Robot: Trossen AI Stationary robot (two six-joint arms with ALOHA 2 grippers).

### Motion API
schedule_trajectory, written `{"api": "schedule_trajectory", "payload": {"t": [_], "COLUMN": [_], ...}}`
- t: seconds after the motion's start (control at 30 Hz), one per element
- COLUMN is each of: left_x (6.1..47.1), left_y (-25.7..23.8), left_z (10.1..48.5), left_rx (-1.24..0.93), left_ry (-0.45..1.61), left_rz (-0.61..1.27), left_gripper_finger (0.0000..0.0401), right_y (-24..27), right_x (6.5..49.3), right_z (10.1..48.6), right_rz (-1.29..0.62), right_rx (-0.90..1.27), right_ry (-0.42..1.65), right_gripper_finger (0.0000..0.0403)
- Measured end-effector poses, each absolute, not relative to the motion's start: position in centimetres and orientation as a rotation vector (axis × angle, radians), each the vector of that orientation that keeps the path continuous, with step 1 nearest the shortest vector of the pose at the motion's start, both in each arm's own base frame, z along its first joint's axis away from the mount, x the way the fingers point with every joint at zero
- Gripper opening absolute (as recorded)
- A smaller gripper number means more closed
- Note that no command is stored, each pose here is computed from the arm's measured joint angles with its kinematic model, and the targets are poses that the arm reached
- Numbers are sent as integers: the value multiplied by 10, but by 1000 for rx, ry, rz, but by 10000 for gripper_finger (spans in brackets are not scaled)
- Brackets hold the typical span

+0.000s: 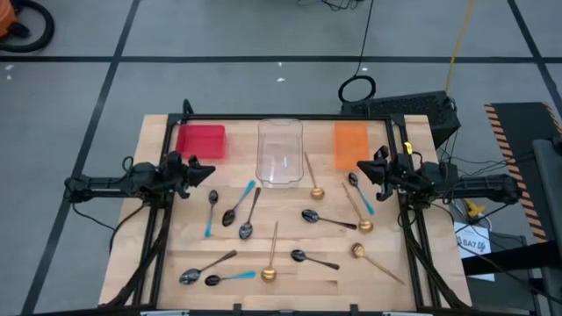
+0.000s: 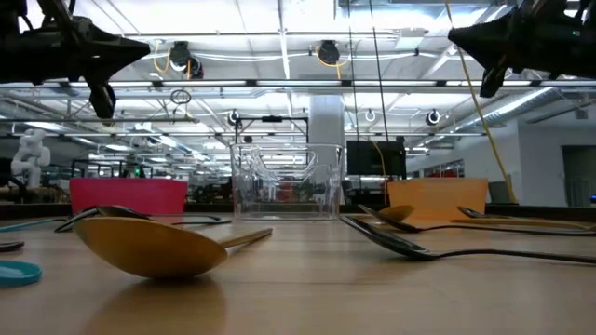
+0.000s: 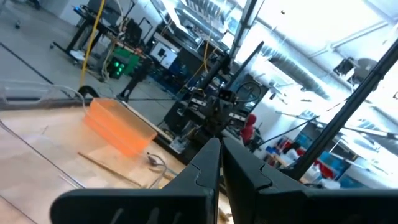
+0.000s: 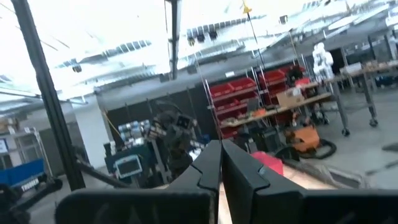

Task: Sort silverware by color (type)
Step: Put the blue spoon into the red bin

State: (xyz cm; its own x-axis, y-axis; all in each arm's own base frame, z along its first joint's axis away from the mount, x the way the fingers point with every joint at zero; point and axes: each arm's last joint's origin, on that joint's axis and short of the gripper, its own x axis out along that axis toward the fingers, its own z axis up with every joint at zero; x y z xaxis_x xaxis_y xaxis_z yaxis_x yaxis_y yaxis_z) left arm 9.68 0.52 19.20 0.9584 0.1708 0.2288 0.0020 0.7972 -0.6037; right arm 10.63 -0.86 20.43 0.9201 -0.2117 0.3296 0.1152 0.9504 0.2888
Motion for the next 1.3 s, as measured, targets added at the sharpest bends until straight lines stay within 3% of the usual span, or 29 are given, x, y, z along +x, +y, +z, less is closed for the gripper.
{"api": "schedule_trajectory", "payload": {"t": [0.47, 0.67, 0.97, 1.3], "left_x": [101, 109, 117, 111], "left_y": [2, 0, 1, 3], "left_z": [202, 212, 246, 258], "left_rx": [-721, -723, -637, -696], "left_ry": [-360, -340, 62, 422], "left_rz": [25, 65, 285, 542], "left_gripper_finger": [24, 24, 23, 23], "right_y": [-9, -9, -16, -16], "right_x": [107, 107, 103, 110], "right_z": [210, 235, 270, 294], "right_rz": [-177, -225, -471, -486], "right_rx": [206, 132, 69, -26], "right_ry": [-407, -339, -269, -241], "right_gripper_finger": [11, 11, 11, 11]}}
